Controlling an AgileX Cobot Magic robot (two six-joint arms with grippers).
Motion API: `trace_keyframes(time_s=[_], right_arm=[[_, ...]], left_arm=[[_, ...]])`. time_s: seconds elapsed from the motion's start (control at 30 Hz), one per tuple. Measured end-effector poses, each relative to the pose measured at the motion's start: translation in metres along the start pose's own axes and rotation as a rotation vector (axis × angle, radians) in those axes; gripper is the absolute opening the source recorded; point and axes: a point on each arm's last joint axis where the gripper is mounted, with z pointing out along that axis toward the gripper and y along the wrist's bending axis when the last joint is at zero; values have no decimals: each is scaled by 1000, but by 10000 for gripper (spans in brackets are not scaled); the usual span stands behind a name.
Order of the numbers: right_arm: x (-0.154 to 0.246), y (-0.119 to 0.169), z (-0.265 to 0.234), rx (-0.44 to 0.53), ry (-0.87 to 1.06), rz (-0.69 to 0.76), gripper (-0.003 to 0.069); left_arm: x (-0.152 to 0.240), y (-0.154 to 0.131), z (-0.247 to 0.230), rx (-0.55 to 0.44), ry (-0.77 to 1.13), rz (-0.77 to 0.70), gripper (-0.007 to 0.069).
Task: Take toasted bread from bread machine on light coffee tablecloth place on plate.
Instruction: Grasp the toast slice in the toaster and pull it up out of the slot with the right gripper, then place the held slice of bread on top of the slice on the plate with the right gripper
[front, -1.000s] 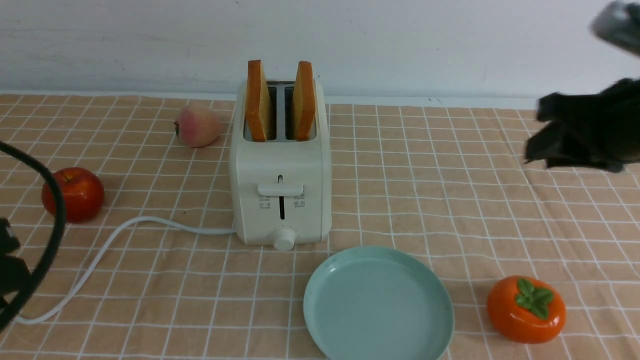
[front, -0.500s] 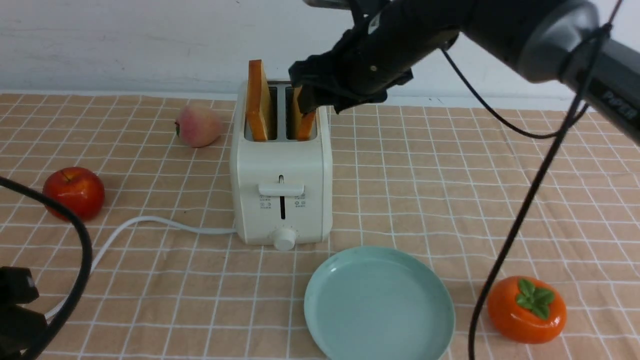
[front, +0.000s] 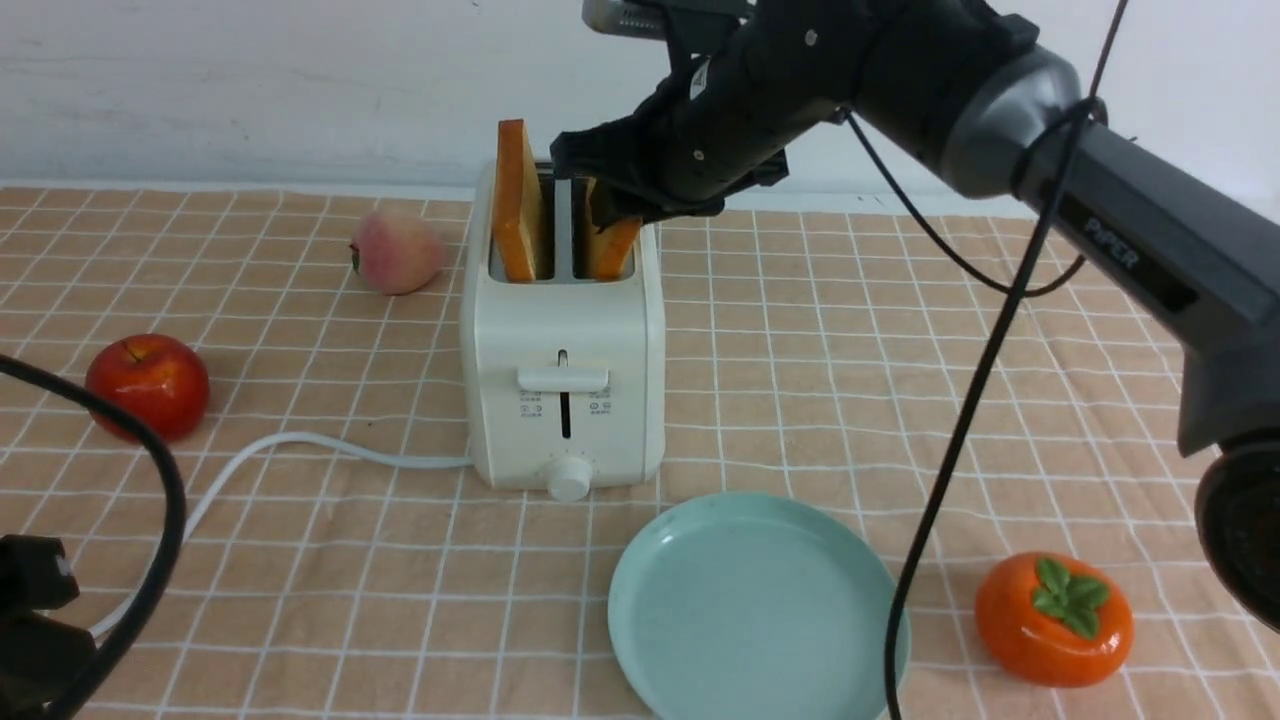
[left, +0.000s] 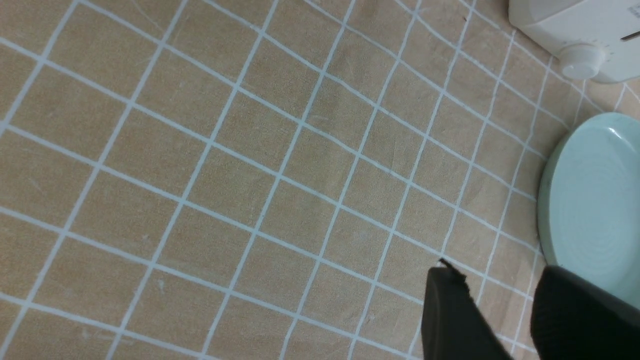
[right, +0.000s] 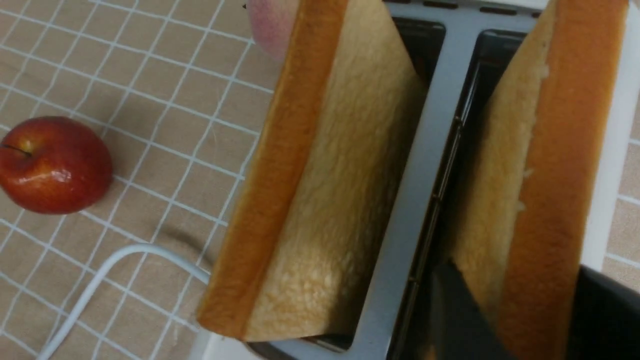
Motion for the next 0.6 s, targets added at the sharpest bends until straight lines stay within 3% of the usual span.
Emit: trace_keyframes(time_s=[0.03,0.23,0.33,0.47,0.6], right_arm=[[-4,2,-8,-4,-18,-3,86],[-37,12,-94,31,-160,-62,108],[-49,8,-171,115,-252,-103,108],[-43,-7,-255,241,-305,-103,108],[-12,-26,-283,288,-261,-48,108]], left_arm=[[0,0,0,0,0,0,239],[-1,-1,0,9,-10,-1,239],[-4,-3,0,34,-42,-3,239],[-9,-8,-2,80,-92,-7,239],[-14,-17,-13,124,-123,30,239]])
